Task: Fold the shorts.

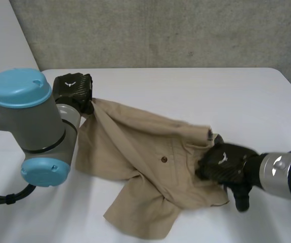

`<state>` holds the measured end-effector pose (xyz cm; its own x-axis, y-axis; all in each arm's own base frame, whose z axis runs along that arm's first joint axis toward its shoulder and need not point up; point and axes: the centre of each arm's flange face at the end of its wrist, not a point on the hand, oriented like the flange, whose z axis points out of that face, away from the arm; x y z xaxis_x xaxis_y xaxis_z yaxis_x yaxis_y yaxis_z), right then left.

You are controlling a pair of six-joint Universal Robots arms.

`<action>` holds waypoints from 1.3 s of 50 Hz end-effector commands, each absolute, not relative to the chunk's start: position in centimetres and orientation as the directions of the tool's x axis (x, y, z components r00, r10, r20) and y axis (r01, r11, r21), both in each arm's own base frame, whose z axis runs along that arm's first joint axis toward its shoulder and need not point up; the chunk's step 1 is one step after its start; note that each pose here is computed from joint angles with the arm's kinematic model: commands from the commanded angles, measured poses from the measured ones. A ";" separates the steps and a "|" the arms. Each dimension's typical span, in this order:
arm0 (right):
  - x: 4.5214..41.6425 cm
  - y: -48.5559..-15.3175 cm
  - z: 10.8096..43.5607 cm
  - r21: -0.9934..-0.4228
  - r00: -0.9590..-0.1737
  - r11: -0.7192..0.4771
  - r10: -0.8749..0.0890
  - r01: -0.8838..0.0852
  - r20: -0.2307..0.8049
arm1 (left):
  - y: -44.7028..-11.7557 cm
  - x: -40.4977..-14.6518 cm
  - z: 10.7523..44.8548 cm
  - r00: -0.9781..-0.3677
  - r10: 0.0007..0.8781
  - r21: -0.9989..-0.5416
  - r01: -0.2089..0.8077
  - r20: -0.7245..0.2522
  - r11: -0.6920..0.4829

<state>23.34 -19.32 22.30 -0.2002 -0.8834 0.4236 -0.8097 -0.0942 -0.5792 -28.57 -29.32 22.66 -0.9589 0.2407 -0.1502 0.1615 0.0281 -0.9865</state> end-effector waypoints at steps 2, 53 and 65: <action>24.2 -25.3 30.4 -0.939 -0.690 -0.068 -0.660 -0.338 0.297 | -25.8 -29.4 23.5 -0.941 0.304 -0.987 0.160 -0.147 0.016; 33.0 -33.4 21.7 -0.881 -0.713 -0.070 -0.559 -0.469 0.424 | -22.4 -28.1 25.6 -0.936 0.316 -0.988 0.143 -0.153 -0.054; 34.4 -36.6 31.6 -0.720 -0.819 -0.604 -0.182 -0.343 0.544 | -33.6 -29.2 29.8 -0.961 0.075 -0.896 0.218 -0.266 -0.386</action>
